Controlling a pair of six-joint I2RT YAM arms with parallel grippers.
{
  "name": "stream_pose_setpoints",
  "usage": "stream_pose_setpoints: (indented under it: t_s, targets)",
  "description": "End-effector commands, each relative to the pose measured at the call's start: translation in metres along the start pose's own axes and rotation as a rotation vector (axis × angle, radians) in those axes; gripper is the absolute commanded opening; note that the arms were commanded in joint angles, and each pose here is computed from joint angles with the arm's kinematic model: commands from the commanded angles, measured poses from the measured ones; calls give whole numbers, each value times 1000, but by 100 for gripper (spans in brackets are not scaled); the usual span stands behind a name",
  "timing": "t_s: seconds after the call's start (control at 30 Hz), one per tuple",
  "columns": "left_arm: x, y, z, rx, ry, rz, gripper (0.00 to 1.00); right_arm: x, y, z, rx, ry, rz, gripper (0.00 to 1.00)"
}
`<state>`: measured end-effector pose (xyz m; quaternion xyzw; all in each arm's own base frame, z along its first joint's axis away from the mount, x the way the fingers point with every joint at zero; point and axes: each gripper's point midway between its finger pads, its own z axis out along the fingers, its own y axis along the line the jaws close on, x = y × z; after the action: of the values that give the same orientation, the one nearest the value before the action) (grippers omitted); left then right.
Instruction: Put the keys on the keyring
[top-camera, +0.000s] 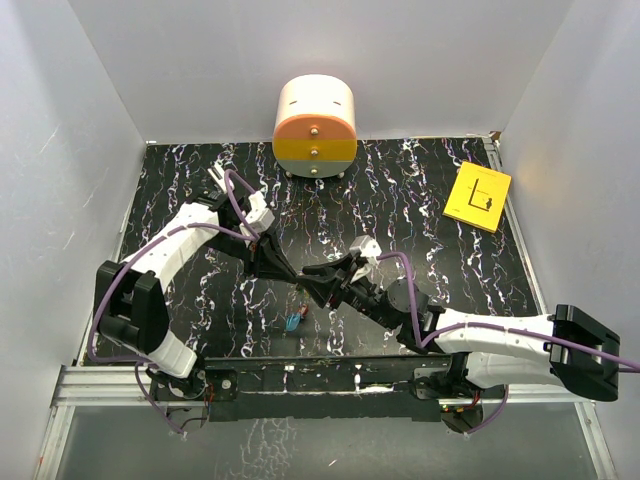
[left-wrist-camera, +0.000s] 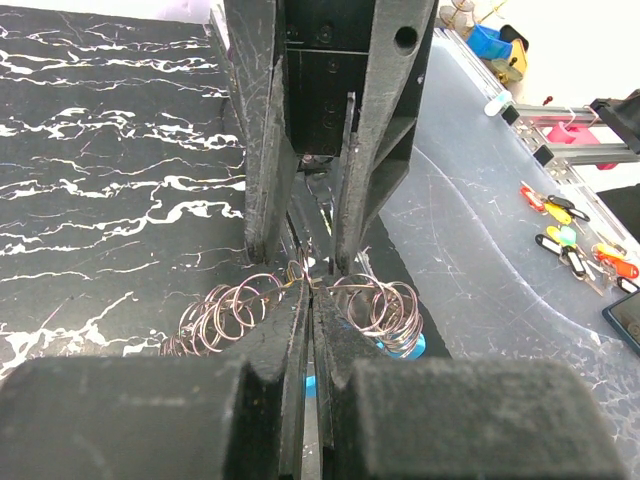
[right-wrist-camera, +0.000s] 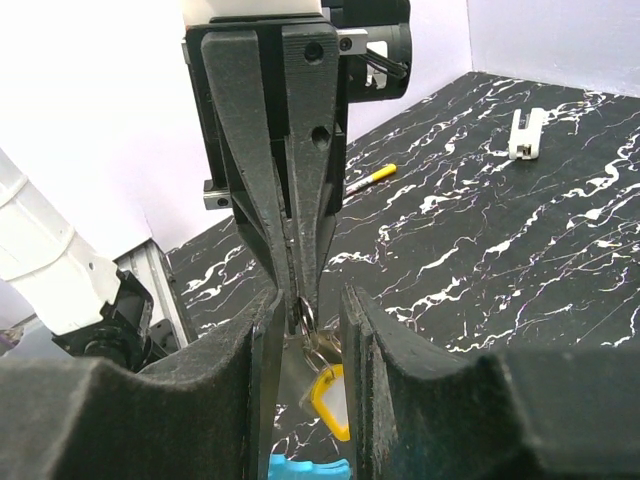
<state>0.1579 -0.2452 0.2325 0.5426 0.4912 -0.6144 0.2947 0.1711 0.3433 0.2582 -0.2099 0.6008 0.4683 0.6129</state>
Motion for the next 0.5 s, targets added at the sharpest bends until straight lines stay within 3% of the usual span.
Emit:
stream_pose_setpoints:
  t_s: [0.0, 0.33, 0.47]
  targets:
    - [-41, -14, 2, -3, -158, 63, 0, -27, 9, 3, -32, -105, 8, 34]
    - [-41, -15, 2, -2, -170, 55, 0, -30, 11, 5, -38, -122, 10, 32]
    - [-43, -15, 3, -1, -171, 61, 0, -28, 11, 7, -39, -114, 8, 23]
